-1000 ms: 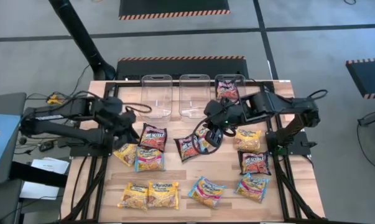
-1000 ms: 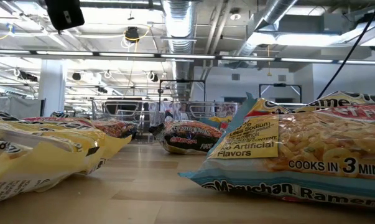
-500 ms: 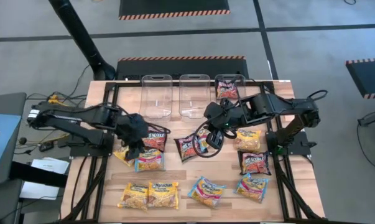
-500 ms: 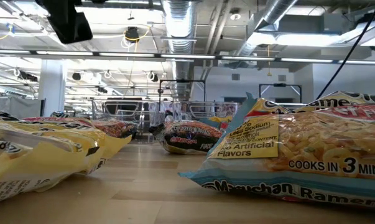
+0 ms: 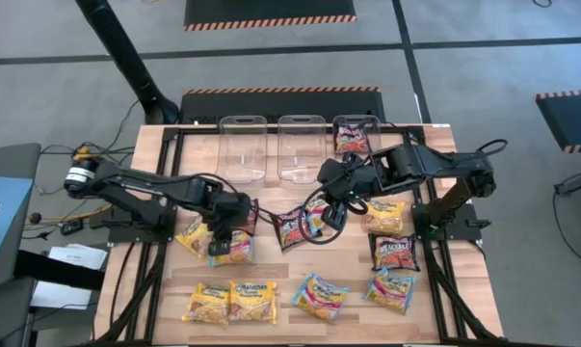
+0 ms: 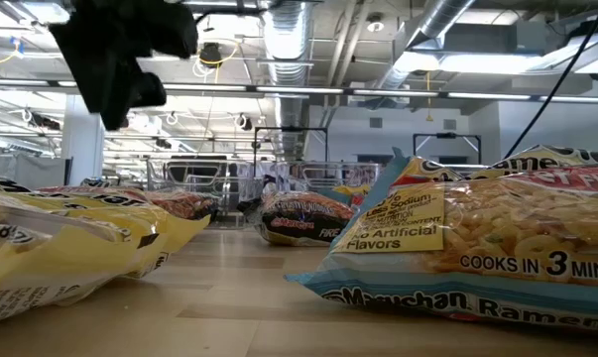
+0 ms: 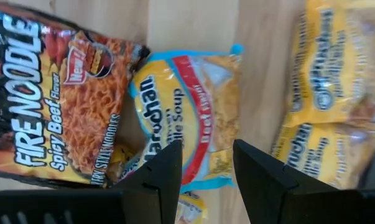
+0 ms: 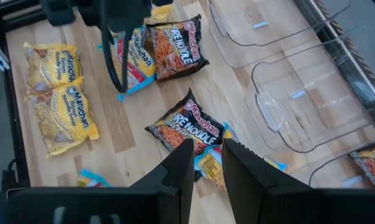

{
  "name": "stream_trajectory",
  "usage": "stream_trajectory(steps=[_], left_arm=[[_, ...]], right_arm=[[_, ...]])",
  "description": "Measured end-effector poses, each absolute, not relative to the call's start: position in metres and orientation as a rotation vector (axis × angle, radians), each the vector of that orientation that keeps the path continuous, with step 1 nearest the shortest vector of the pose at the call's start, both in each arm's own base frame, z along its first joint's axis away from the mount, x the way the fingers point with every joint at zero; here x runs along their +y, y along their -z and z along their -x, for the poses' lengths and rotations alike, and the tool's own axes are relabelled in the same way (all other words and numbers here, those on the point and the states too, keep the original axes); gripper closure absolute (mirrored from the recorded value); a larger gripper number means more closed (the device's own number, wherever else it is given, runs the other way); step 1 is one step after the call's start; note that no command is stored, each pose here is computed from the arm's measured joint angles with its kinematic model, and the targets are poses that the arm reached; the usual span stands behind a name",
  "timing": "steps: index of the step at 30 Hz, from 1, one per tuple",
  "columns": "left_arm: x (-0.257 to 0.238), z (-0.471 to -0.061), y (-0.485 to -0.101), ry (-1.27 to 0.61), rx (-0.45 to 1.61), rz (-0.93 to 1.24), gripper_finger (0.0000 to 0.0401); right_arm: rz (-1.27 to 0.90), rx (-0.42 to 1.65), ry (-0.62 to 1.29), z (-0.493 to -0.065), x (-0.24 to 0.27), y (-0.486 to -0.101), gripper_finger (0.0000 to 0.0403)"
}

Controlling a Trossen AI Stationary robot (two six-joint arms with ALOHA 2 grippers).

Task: Sort Maruchan noodles
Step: Put the blue noodle pack into the left transparent bin

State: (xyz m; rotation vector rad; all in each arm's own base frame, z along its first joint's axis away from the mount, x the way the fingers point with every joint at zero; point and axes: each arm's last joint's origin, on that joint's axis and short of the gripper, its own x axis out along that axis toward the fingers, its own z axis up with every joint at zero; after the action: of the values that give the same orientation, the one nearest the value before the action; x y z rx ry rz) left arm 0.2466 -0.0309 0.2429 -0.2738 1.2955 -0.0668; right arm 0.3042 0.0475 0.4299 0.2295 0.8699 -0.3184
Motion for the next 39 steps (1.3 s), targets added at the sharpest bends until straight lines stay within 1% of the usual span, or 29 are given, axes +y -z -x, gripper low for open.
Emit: stream_trajectory(steps=[12,18,23,29,33,36,39], left_arm=[[-0.033,-0.266,-0.204,0.019,1.459,0.284,0.0271],[-0.045,-0.272,-0.187,-0.013,1.515,0.269,0.0271],[-0.057,-0.273,-0.178,-0.008,1.540,0.222,0.0271],[-0.063,-0.274,-0.174,-0.127,1.515,0.164,0.0271],[-0.064,-0.277,-0.167,-0.148,1.531,0.184,0.0272],[-0.066,-0.278,-0.162,-0.134,1.554,0.191,0.0283],[-0.069,-0.278,-0.159,-0.112,1.577,0.187,0.0312]], right_arm=[[-0.231,0.873,0.319,-0.304,0.048,-0.430,0.0294],[-0.231,0.873,0.319,-0.304,0.048,-0.430,0.0294],[-0.231,0.874,0.319,-0.304,0.048,-0.429,0.0294],[-0.257,0.870,0.332,-0.304,0.048,-0.429,0.0294],[-0.261,0.872,0.335,-0.304,0.048,-0.429,0.0294],[-0.262,0.872,0.336,-0.304,0.048,-0.429,0.0294],[-0.260,0.875,0.336,-0.304,0.048,-0.429,0.0295]])
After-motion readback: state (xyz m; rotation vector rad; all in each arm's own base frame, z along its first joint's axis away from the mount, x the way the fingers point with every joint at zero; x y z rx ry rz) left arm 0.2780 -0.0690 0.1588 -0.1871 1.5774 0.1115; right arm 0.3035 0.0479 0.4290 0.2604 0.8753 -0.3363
